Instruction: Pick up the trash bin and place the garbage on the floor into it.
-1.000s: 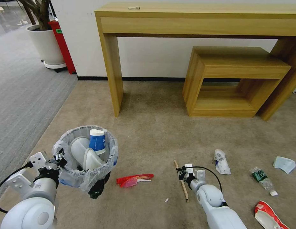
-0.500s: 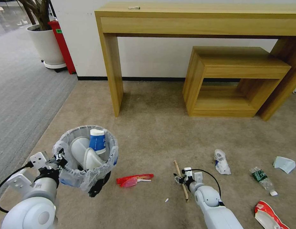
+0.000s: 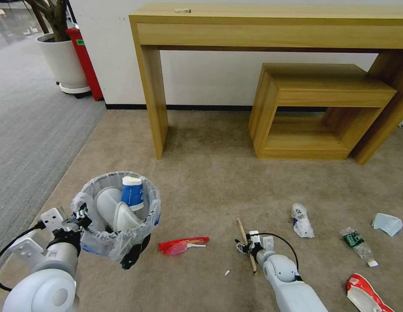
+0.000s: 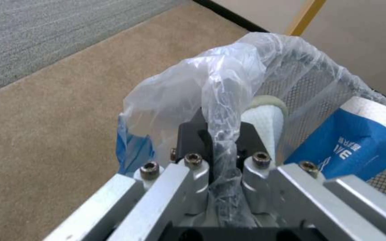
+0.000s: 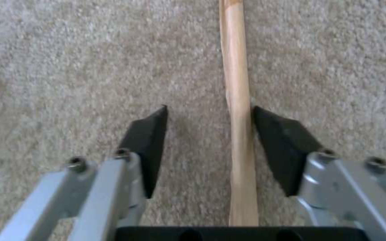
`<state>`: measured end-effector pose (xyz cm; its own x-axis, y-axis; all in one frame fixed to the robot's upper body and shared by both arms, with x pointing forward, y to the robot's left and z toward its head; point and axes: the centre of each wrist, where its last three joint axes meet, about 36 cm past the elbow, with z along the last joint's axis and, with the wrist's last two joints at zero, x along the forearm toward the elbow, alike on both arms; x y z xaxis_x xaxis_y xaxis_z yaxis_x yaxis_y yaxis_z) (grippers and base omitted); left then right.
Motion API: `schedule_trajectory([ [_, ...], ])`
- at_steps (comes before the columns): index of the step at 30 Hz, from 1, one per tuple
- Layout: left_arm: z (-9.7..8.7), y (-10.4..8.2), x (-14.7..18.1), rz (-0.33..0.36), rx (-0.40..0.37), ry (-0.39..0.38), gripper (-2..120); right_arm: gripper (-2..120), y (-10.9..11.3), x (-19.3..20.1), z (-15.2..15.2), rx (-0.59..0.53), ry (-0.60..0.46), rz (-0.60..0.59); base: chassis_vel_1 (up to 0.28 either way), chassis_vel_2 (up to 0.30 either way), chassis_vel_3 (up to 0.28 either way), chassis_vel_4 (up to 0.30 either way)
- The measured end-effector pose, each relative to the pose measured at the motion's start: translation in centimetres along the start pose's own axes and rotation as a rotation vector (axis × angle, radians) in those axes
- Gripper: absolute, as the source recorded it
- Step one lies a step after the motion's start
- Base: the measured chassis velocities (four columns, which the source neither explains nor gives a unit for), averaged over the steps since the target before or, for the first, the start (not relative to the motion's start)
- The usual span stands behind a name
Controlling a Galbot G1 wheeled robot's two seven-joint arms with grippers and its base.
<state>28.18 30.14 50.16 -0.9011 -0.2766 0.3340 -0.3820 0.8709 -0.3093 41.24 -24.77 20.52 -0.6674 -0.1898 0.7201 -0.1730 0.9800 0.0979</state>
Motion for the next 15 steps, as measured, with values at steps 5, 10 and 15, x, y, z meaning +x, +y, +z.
schedule_trajectory([
  [5,-0.02,-0.03,0.07,0.000,0.001,-0.001,3,34,-0.23,0.05,0.20,0.012,0.004,0.001,0.000,0.000,0.000,0.000],
  [10,0.02,-0.07,0.12,-0.001,0.001,-0.002,3,14,-0.63,0.28,0.47,0.022,0.004,0.001,0.000,0.000,0.000,0.000],
  [15,0.06,-0.21,0.19,-0.001,0.000,-0.004,3,0,-0.79,0.49,0.52,0.030,-0.011,0.001,0.000,0.000,0.000,0.000],
])
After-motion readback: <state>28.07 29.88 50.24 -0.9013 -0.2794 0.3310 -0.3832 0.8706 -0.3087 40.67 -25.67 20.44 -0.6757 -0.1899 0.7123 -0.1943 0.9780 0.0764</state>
